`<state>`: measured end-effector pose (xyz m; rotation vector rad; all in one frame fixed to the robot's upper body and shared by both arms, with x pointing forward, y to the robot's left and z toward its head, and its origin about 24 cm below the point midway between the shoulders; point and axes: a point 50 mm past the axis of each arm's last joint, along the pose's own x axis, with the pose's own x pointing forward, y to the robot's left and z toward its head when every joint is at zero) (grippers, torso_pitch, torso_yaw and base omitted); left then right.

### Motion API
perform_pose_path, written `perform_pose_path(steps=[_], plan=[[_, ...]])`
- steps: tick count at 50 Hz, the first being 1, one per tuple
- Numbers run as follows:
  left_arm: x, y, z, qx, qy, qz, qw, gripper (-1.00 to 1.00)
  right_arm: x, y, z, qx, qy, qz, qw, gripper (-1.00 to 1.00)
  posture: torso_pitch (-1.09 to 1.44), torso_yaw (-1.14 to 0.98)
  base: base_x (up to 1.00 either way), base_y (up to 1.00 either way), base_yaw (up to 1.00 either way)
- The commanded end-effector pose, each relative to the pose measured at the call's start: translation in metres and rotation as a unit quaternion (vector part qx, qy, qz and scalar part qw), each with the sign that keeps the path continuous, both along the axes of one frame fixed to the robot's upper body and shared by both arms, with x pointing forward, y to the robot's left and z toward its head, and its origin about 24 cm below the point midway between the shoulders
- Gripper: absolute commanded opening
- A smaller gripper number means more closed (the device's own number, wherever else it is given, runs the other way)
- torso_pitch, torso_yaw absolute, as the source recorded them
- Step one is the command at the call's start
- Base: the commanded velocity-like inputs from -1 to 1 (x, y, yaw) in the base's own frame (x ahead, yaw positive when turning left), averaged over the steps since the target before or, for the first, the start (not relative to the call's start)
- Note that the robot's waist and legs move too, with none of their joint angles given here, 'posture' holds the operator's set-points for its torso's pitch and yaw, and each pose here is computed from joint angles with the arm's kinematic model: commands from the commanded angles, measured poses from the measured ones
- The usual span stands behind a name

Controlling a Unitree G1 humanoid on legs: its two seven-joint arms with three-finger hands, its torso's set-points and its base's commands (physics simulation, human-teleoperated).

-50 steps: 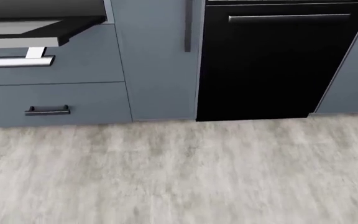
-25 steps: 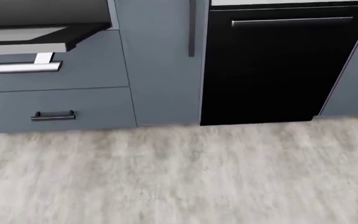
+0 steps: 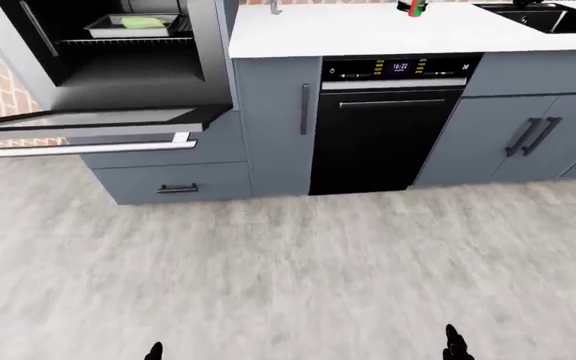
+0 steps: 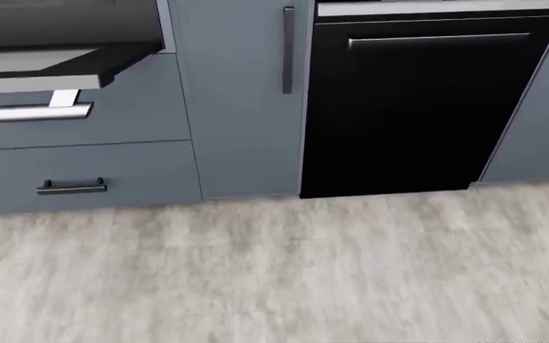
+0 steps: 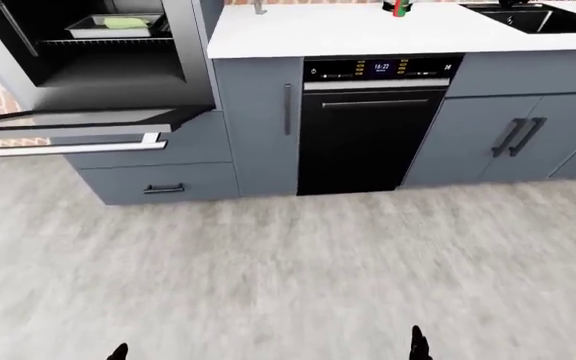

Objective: Close the oven door.

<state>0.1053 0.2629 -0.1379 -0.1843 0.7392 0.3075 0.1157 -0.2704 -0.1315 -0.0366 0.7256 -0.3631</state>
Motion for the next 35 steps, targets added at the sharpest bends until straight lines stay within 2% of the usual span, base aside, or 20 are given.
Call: perform_pose_path(steps=[1,35], plan=[[0.0061,0.0123,0.0075,0.024,-0.022,0.004,0.9995,1.0,0.0083,-0.0023,0.0052,-0.009,-0.023,0.006,0.9997,1.0,0.0,0.0,0.0,0.24,0.0],[0.0104,0.0118,0.0084,0.018,-0.028,0.006,0.9994,1.0,0.0088,-0.0022,0.005,-0.006,-0.023,0.005,0.9997,1.0,0.0,0.0,0.0,0.24,0.0]])
